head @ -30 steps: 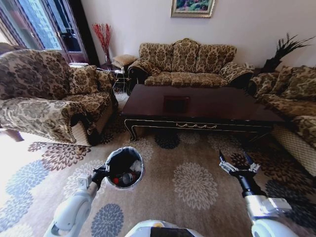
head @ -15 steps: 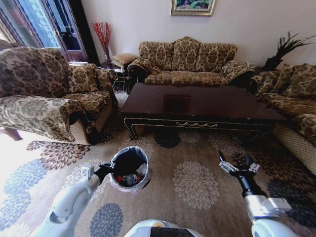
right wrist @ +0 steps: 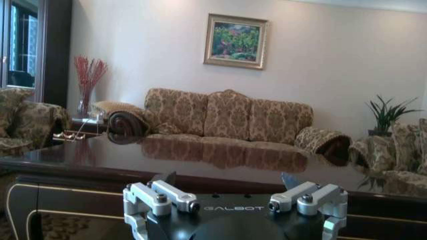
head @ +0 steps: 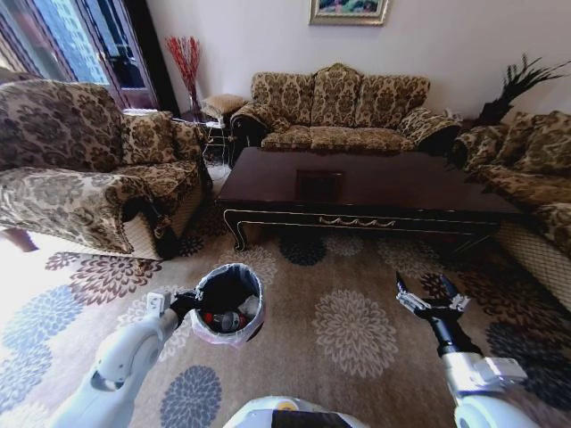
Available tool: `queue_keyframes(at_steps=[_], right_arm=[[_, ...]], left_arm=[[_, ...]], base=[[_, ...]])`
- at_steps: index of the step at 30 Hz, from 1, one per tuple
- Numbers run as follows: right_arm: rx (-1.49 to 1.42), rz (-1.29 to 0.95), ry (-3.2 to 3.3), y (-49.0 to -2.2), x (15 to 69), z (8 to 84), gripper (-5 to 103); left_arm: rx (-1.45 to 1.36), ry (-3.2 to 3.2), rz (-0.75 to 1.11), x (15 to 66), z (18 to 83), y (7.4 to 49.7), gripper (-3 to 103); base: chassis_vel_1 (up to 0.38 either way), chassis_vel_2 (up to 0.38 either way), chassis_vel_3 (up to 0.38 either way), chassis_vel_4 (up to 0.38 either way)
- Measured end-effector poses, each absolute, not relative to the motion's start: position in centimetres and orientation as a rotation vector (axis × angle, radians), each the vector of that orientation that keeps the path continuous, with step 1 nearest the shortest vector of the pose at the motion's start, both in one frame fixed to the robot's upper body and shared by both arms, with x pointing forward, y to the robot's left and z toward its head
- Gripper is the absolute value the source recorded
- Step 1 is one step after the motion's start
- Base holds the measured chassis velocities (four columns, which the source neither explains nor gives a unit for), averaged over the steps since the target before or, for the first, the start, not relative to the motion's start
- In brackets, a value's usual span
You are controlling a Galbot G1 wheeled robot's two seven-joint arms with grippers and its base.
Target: Move to the front of the table and place the trash on the table into the trash bin.
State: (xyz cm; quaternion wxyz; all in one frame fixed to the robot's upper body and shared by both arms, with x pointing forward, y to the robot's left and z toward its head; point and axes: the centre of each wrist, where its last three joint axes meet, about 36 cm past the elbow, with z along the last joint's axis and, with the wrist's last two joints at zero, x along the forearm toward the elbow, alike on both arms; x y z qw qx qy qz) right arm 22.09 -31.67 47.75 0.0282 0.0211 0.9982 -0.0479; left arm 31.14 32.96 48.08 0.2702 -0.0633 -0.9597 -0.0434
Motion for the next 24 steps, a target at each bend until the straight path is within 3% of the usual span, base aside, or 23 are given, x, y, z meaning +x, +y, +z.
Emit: queue_keyframes(at_steps=[24], right_arm=[[0.065, -0.148, 3.081, -31.67, 22.09, 47.75, 100]], left_arm=[[-0.182, -2.569, -0.114, 31.66, 47.28, 33.8, 0]], base=[[0.0, 0.0, 0.0, 0.0]])
